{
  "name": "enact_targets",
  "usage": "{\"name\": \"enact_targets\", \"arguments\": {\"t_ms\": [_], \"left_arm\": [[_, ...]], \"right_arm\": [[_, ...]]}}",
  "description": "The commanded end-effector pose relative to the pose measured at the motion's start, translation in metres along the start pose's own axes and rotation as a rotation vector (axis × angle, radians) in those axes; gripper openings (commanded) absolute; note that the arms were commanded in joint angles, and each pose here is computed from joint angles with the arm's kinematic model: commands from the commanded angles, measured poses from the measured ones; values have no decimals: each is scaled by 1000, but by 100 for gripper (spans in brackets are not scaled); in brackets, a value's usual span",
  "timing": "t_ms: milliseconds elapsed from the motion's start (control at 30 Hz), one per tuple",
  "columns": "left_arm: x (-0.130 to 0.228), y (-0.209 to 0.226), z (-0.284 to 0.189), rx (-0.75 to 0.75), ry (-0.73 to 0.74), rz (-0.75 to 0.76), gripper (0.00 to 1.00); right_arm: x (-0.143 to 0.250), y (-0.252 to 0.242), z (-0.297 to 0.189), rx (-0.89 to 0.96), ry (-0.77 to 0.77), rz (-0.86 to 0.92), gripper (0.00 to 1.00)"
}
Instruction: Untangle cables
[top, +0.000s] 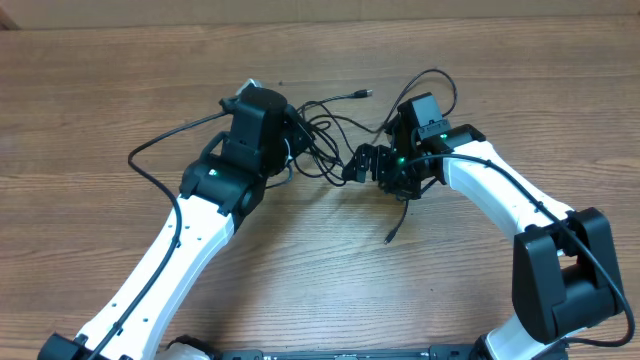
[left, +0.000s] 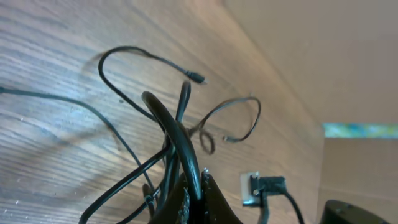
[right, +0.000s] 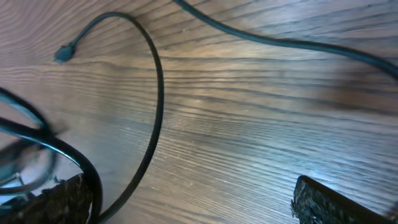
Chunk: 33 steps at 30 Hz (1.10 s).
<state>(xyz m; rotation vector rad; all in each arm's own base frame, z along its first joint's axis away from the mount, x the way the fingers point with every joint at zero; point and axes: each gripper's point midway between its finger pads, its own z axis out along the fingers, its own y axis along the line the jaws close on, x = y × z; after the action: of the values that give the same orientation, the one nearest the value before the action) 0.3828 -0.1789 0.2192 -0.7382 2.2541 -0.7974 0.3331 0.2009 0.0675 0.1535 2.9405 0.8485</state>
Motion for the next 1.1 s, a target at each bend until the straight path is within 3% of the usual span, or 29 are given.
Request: {"name": "enact_targets", "arguments": {"t_ms": [0, 167, 500, 700, 1067], "left_arm": [[-23, -19, -19, 51, -91, -43, 4], [-22, -20, -19, 57, -83, -142, 4], [-12, -9, -18, 14, -34, -176, 4], [4, 16, -19, -96, 7, -467, 4], [11, 13, -19, -95, 41, -792, 4]], "right_arm": [[-1, -7, 2, 35, -11, -5, 100], [0, -7, 2, 36, -8, -3, 100], [-1, -9, 2, 43, -13, -3, 100], [0, -9, 2, 43, -11, -3, 100], [4, -11, 1, 53, 6, 7, 100]]}}
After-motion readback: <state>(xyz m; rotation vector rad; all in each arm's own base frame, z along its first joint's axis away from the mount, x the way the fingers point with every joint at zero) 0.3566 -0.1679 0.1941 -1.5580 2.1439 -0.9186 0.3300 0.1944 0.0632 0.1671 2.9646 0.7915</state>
